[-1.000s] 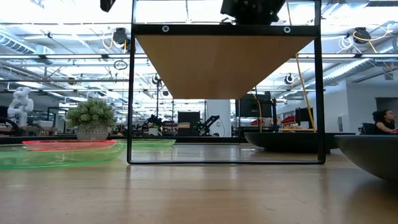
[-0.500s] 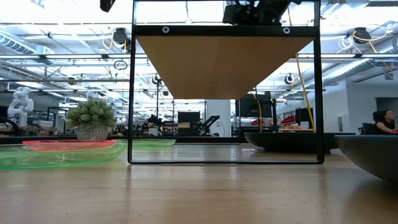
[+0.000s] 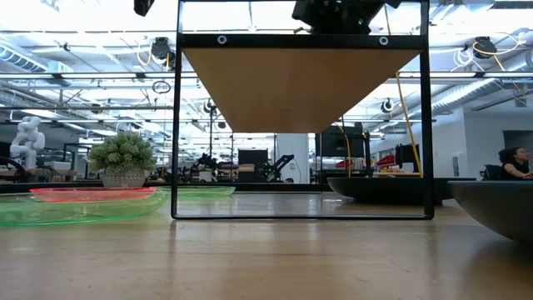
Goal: Place and stack plates onto a shelf
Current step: Put the top pink plate on the shelf
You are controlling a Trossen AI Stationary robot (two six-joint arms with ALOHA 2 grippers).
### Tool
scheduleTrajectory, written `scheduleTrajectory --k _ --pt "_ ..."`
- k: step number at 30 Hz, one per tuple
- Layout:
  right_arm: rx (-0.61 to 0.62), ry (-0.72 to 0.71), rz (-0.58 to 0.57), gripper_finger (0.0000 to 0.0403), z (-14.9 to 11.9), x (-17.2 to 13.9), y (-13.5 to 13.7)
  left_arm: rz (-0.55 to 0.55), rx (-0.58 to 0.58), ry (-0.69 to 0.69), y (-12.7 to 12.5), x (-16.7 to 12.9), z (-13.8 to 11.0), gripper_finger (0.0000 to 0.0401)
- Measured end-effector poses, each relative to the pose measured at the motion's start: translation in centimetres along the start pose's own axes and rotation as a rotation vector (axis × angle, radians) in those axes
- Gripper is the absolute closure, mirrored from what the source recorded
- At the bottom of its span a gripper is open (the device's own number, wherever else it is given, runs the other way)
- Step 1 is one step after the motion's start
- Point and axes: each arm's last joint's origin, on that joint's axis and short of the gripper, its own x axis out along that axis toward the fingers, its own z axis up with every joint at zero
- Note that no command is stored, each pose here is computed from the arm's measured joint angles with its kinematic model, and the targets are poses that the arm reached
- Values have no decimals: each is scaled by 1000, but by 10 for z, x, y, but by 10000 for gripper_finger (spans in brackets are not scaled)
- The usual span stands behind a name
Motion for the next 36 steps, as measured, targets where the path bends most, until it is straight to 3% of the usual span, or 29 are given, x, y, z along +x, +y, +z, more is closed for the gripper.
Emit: scheduleTrajectory --k 6,12,23,28,36 --pt "9 -5 6 376 2 0 2 0 3 0 0 0 0 397" --pt "12 -7 -9 380 3 0 2 0 9 0 0 0 0 397" --pt "66 -27 -20 331 4 -4 1 0 9 1 0 0 0 397" --pt "86 -62 -41 308 6 -19 0 3 11 7 0 0 -1 397" --pt "289 -109 -53 283 7 -44 1 29 18 64 3 0 -6 397"
